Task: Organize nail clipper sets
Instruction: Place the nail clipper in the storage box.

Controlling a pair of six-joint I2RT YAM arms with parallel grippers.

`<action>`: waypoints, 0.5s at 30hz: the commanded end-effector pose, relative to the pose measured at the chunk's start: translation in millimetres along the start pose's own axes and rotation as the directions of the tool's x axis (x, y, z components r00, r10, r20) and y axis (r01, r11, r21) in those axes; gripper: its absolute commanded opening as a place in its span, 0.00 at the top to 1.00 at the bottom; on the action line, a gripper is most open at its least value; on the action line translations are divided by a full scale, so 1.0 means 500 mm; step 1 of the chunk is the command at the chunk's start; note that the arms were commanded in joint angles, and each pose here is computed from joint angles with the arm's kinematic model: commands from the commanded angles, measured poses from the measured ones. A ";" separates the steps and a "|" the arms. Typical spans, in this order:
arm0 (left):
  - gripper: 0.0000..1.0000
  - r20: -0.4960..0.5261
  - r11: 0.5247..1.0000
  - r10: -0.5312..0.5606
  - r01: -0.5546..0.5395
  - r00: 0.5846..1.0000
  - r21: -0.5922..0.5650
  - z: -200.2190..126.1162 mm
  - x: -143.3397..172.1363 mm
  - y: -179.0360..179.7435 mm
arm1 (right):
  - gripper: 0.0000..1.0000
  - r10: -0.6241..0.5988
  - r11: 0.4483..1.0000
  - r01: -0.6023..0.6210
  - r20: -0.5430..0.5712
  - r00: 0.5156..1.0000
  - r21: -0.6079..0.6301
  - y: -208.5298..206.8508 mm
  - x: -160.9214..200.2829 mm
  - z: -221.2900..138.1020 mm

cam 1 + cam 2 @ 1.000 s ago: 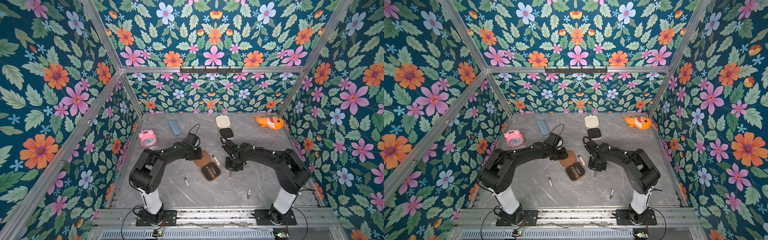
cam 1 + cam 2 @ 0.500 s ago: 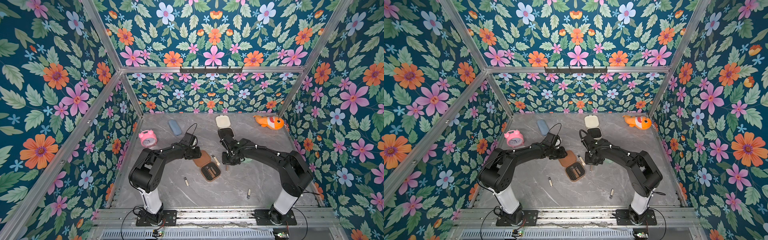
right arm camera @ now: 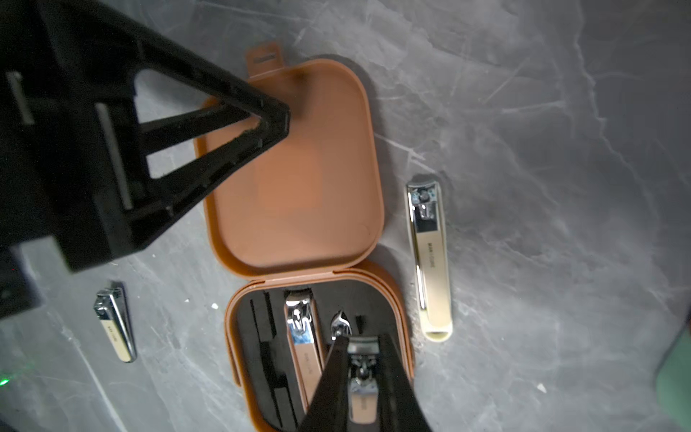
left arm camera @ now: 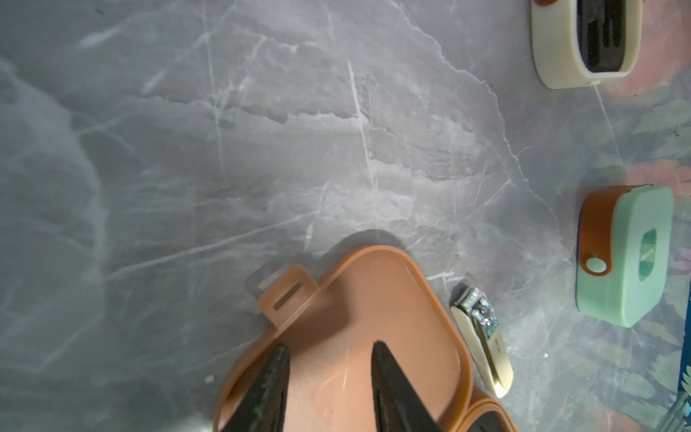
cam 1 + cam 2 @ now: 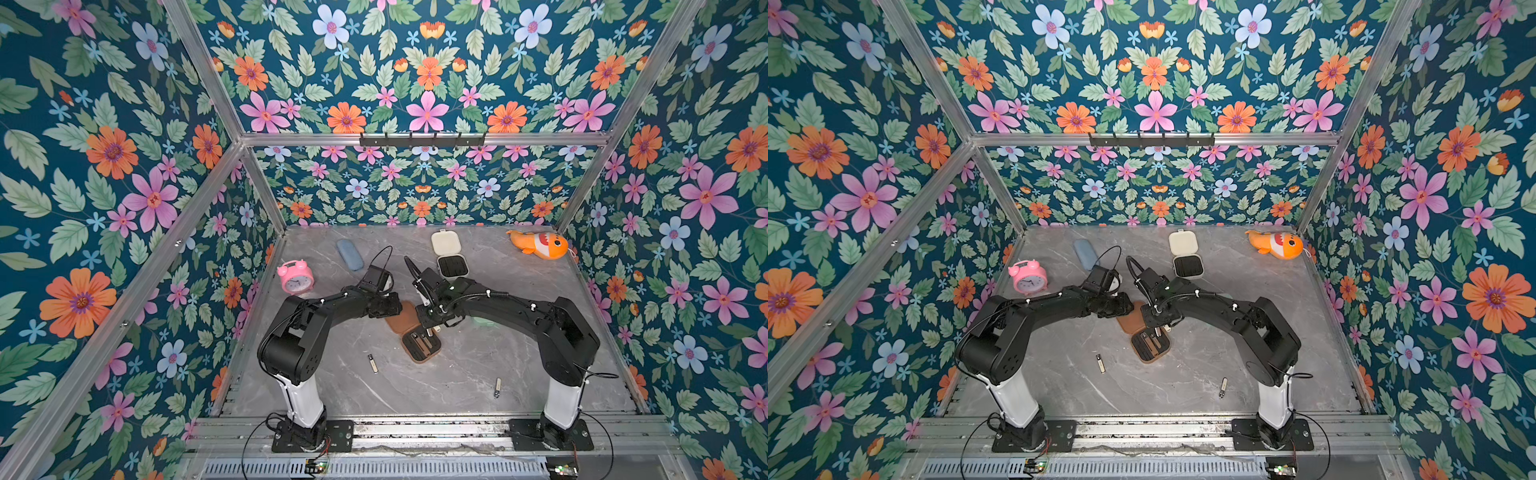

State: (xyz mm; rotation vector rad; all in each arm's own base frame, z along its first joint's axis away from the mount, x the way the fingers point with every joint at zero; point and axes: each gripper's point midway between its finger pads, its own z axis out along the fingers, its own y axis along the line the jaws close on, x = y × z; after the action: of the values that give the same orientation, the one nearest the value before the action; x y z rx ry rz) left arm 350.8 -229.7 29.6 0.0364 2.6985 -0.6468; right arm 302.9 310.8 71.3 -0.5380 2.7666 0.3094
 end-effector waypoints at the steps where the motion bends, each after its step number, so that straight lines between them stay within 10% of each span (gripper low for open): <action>1: 0.60 -0.079 0.997 -0.024 0.019 0.997 -0.075 0.007 0.044 0.040 | 0.89 -0.073 0.997 0.072 0.033 0.997 0.009 -0.003 -0.011 0.010; 15: 0.60 -0.087 0.997 -0.027 0.021 0.996 -0.079 0.012 0.043 0.041 | 0.88 -0.133 0.991 0.133 0.008 0.991 -0.004 0.012 0.018 0.027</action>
State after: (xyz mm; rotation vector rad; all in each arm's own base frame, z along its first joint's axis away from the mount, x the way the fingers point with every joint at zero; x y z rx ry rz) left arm 355.1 -232.1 29.3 0.0371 2.6902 -0.6650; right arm 296.2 314.2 56.5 -0.6892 2.7207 0.2870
